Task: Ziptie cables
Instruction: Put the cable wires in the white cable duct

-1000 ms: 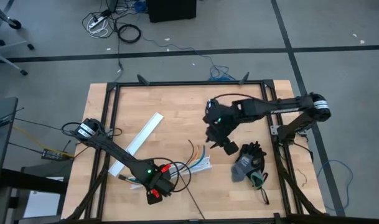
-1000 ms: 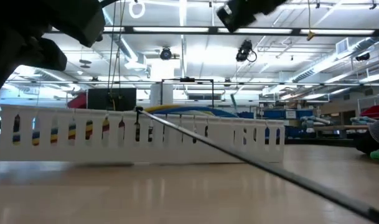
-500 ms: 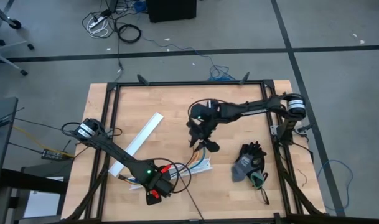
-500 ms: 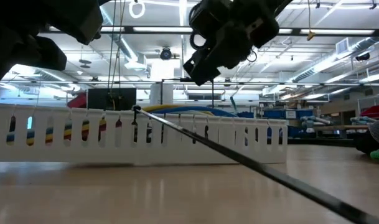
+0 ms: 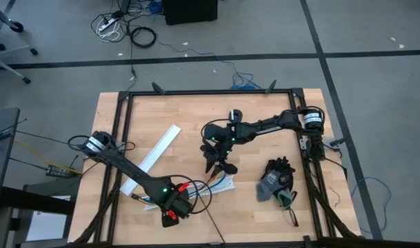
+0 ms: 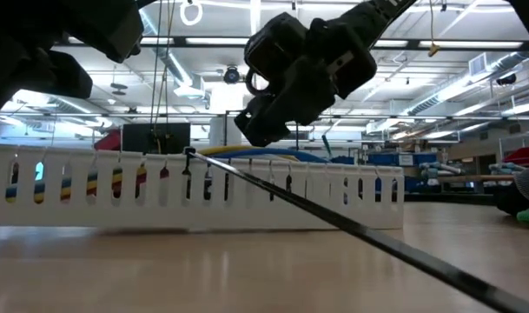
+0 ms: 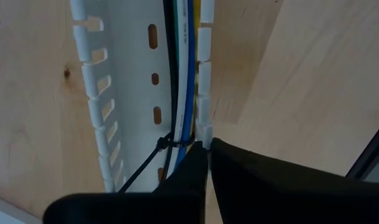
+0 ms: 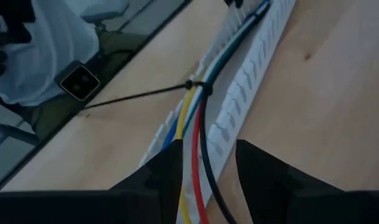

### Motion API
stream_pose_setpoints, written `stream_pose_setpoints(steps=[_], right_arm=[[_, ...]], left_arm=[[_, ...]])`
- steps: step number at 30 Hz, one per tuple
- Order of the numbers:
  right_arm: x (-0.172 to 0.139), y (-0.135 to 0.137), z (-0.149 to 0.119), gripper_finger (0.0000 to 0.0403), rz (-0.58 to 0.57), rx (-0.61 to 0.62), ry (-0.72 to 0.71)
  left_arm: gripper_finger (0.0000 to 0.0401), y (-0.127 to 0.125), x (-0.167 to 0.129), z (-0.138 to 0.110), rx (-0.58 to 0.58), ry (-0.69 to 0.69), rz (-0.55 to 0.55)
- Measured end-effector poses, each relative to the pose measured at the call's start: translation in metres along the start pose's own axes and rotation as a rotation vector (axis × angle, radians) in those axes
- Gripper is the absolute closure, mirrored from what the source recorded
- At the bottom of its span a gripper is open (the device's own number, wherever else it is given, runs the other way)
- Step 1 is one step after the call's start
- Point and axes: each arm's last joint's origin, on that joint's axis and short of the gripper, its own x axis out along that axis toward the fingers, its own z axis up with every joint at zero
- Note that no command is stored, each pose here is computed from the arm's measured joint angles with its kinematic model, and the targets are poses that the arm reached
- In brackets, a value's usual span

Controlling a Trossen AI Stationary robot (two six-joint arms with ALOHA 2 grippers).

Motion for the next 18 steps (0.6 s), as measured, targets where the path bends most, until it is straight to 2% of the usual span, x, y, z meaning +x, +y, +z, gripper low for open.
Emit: stream_pose_setpoints(steps=[9,18], right_arm=[[0.014,-0.007,-0.023,0.0260,0.028,0.094,0.081],[0.014,-0.006,-0.027,0.0260,0.017,0.126,0.120]], left_arm=[[0.0401,0.000,0.000,0.000,0.001,0.001,0.000],[0.0401,0.000,0.000,0.000,0.000,-0.003,-0.001]])
